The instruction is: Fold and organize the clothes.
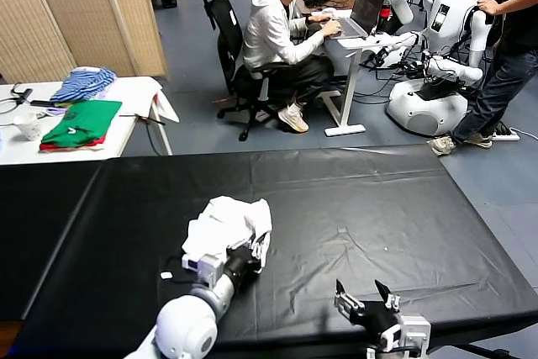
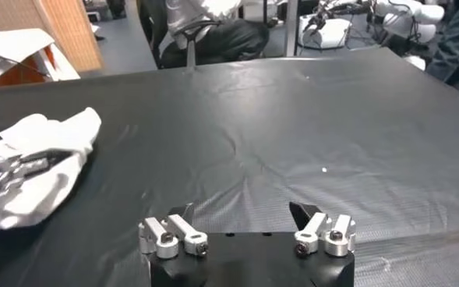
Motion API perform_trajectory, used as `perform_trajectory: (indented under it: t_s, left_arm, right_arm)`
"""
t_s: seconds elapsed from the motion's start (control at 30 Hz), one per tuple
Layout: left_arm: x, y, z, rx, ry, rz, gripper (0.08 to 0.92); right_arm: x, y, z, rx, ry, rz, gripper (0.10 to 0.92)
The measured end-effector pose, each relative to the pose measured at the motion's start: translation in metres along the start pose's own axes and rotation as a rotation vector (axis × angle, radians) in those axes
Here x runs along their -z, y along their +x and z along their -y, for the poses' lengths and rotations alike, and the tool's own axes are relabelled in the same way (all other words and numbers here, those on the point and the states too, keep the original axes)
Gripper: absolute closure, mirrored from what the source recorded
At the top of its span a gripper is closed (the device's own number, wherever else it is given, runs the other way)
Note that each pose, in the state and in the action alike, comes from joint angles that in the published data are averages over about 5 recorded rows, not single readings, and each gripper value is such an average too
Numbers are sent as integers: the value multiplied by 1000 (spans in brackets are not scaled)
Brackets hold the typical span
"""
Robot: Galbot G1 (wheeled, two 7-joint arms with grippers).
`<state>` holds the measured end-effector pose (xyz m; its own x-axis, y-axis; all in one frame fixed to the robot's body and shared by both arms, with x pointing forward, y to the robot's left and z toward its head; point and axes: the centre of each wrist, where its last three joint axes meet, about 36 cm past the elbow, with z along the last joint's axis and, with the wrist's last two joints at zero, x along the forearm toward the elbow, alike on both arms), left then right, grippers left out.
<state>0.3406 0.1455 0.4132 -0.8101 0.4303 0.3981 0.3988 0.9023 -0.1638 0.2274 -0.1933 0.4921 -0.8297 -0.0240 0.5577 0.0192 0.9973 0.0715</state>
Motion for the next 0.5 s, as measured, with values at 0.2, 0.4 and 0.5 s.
perform_trajectory:
  t_s: [0.2,0.4,0.5]
  left_arm:
    - [6,6,10,-93,135,67,102]
    - [20,21,4,-109,165,155,93]
    - [21,30,-7,-40,65,146,92]
  right_arm:
    - [1,-3,1,18,0,22,115]
    - [2,-9,1,112,-23,105,115]
    - [2,-16,-1,170,-42,126,115]
